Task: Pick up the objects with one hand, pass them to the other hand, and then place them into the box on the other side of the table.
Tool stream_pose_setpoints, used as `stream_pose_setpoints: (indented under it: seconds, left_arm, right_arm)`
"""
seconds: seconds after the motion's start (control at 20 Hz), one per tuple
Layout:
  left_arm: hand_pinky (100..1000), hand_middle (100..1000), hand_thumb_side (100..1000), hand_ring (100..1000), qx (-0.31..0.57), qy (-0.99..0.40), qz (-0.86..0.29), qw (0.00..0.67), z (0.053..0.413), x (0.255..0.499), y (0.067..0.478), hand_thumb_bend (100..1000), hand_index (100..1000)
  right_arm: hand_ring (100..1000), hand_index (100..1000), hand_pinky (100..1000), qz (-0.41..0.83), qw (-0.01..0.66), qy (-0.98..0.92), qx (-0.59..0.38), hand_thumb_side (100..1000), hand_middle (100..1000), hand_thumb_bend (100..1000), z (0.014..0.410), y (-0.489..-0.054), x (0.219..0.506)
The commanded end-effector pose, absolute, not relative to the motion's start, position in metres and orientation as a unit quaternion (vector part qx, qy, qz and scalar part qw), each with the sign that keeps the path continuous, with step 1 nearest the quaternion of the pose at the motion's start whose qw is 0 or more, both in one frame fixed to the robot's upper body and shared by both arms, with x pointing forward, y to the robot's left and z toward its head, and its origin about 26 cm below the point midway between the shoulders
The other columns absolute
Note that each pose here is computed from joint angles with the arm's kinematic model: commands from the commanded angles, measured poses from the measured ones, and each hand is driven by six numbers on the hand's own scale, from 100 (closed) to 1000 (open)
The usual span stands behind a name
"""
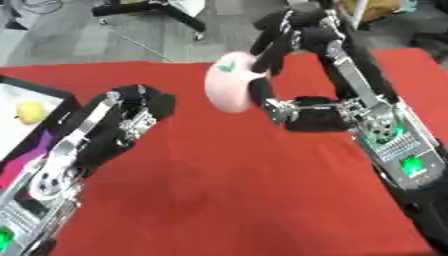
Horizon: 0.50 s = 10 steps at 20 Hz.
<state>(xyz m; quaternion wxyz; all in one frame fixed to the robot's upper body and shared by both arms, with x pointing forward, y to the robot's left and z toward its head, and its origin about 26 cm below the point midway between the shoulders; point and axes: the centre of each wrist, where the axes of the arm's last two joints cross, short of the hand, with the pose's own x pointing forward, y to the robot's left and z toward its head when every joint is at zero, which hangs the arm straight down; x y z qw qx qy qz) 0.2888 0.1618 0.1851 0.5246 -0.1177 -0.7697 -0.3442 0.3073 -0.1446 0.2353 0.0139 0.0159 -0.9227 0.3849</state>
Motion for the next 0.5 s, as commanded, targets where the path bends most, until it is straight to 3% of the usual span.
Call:
stream_pose_setpoints:
  seconds: [0.05, 0.5]
  left_arm:
    - [938, 597, 788, 739, -0.171, -0.765, -0.374, 0.496, 0.1921, 0.2845, 0.1547, 370, 635]
    - [945, 593, 775, 737, -0.250, -0.746, -0.399, 0.472, 0.1867, 0.2825, 0.1549, 379, 622]
  right_arm:
    - [563, 373, 743, 0.393, -0.006, -0.919, 0.041, 100, 331, 100, 0.2443, -0.1393, 0.2985]
    - [562, 372, 753, 0.413, -0.001, -0.908, 0.065, 100, 327, 100, 0.2382, -0.1360, 0.2973]
